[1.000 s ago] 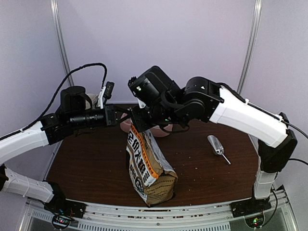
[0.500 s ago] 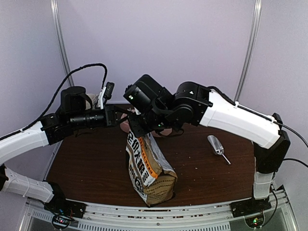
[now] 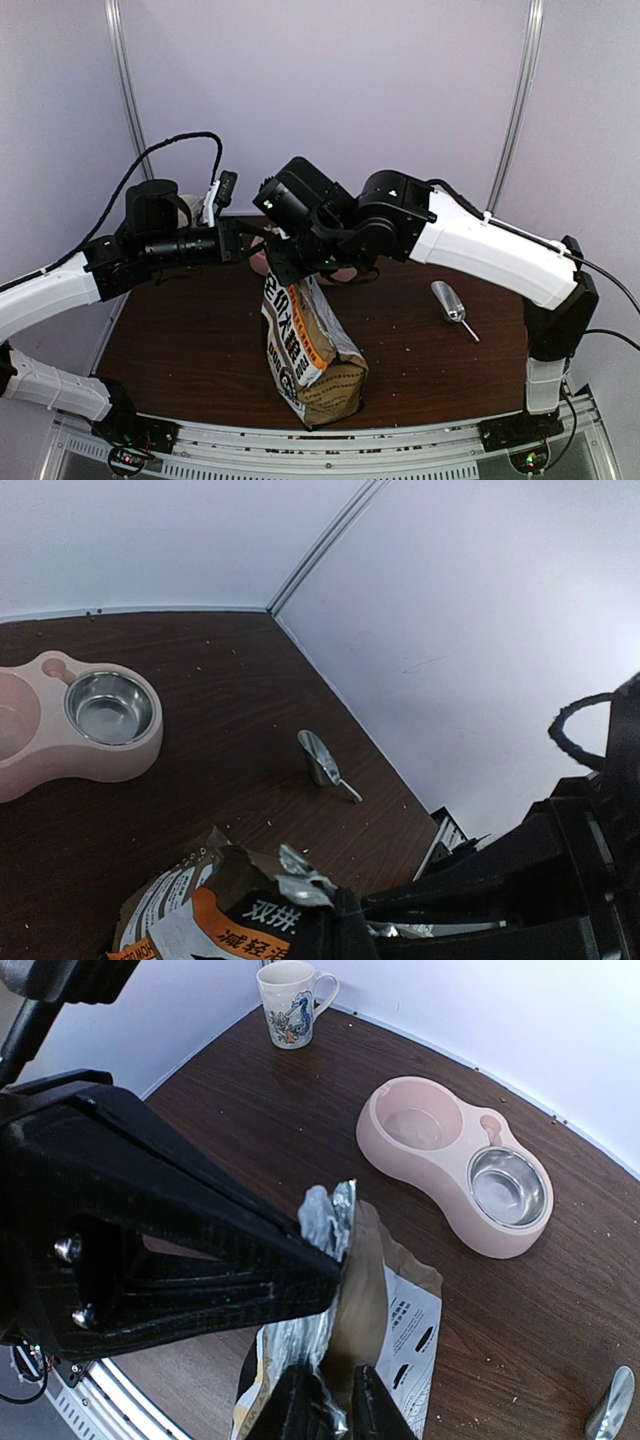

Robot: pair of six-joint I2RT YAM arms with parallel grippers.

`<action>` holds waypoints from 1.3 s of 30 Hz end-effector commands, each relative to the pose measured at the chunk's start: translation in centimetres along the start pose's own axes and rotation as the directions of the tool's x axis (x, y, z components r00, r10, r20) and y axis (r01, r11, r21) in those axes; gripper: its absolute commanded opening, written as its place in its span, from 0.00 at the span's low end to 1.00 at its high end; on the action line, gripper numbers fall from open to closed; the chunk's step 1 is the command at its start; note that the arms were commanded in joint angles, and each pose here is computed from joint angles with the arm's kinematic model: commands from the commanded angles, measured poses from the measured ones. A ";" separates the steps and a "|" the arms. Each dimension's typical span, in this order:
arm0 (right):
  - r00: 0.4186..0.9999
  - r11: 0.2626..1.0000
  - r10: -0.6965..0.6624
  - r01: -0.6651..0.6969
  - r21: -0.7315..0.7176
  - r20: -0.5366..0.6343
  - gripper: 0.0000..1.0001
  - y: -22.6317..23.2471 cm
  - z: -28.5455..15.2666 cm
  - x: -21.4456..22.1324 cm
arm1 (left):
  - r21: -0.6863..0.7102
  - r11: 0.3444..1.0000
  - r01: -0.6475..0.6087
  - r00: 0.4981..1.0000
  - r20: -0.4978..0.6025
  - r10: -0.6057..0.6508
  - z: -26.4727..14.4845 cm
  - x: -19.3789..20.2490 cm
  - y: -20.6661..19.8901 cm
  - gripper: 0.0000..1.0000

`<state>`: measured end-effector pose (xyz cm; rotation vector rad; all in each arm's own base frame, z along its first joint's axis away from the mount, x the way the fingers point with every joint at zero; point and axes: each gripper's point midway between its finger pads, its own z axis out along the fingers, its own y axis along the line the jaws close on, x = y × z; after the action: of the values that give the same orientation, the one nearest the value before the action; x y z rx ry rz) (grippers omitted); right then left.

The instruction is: Serve the pet food

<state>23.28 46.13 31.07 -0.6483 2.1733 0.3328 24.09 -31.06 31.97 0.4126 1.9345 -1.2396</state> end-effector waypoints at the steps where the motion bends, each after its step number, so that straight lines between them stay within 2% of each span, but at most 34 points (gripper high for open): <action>1: 0.997 0.998 -0.050 0.052 0.030 -0.054 0.16 -0.4 1.2 1.3 | 0.105 0.992 -0.070 0.996 0.066 0.063 -1.0 -2.4 -3.6 0.00; 5: 0.993 0.995 -0.090 0.092 0.025 -0.080 0.00 -0.2 1.7 1.9 | 0.104 0.992 -0.072 0.996 0.067 0.065 -0.9 -2.4 -3.6 0.00; 11: 0.989 0.986 -0.132 0.138 0.095 -0.069 0.00 -1.5 1.2 1.3 | 0.085 0.994 -0.073 0.995 0.068 0.067 -0.9 -2.4 -3.3 0.00; 22: 0.988 0.920 -0.151 0.146 0.363 -0.015 0.00 -6.8 -0.9 -0.3 | 0.065 0.995 -0.073 0.995 0.073 0.068 -1.0 -2.4 -2.9 0.00; 39: 0.996 0.910 -0.078 0.051 0.411 0.047 0.00 -8.7 -2.1 -1.5 | 0.012 0.998 -0.057 0.997 0.060 0.056 -1.1 -2.0 -1.8 0.00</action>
<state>23.97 44.31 31.04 -0.6147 2.1312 0.1114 23.94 -31.21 31.22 0.4203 1.9610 -1.2087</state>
